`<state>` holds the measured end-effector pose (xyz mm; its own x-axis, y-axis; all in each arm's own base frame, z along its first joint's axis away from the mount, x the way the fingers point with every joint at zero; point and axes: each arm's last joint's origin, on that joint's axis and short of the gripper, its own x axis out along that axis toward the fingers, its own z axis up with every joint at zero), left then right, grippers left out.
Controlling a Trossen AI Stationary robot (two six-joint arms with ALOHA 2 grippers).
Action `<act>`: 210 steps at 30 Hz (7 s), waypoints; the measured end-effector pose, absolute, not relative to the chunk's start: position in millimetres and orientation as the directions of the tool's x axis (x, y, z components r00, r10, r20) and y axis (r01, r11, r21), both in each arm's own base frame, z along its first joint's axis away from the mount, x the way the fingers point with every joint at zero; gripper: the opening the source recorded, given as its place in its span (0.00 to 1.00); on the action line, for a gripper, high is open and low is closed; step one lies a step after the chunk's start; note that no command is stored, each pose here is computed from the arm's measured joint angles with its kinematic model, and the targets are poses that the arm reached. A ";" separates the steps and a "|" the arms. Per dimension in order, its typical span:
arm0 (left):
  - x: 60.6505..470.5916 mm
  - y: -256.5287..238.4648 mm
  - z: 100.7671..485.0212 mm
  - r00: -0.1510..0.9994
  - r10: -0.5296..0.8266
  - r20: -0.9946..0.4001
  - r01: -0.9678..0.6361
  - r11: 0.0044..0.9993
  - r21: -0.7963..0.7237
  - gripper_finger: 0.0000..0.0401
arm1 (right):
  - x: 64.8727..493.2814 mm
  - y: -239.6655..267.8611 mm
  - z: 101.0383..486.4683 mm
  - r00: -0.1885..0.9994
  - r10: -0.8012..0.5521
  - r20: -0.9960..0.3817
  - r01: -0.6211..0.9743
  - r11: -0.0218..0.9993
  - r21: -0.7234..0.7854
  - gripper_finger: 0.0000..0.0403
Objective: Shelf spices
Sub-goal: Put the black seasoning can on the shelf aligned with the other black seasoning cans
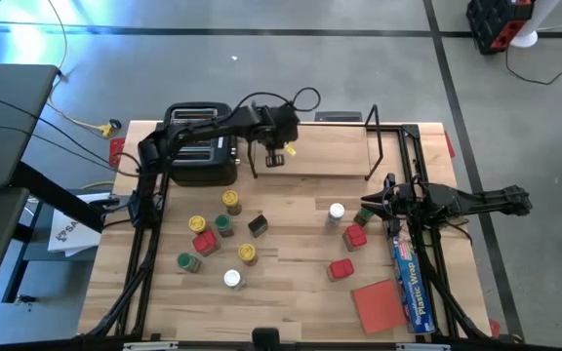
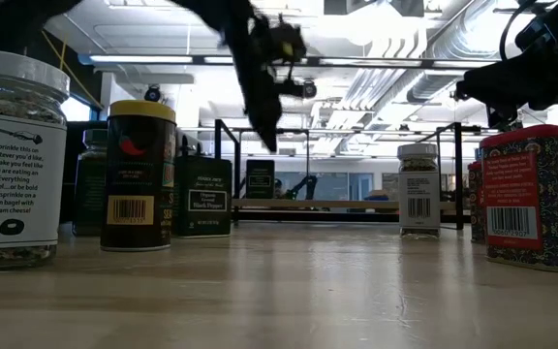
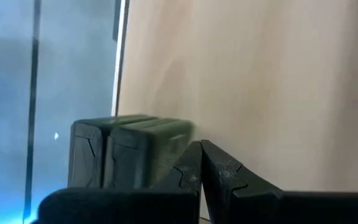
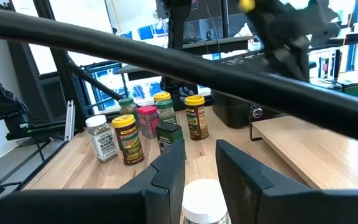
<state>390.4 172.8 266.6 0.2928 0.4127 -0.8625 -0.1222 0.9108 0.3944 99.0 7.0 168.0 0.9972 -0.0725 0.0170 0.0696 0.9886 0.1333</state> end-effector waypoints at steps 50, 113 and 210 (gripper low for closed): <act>353.6 -27.8 205.6 0.113 0.132 -0.985 -0.612 0.790 0.035 0.53 | 99.0 7.0 168.0 0.997 -0.073 0.017 0.070 0.989 0.133 0.21; 379.8 170.8 257.4 0.184 0.340 -0.922 0.056 0.933 0.355 0.46 | 99.0 7.0 168.0 0.997 -0.073 0.017 0.070 0.989 0.133 0.21; 391.7 151.8 233.9 0.188 0.480 -0.857 0.119 0.855 0.505 0.00 | 99.0 7.0 168.0 0.997 -0.073 0.017 0.070 0.989 0.133 0.21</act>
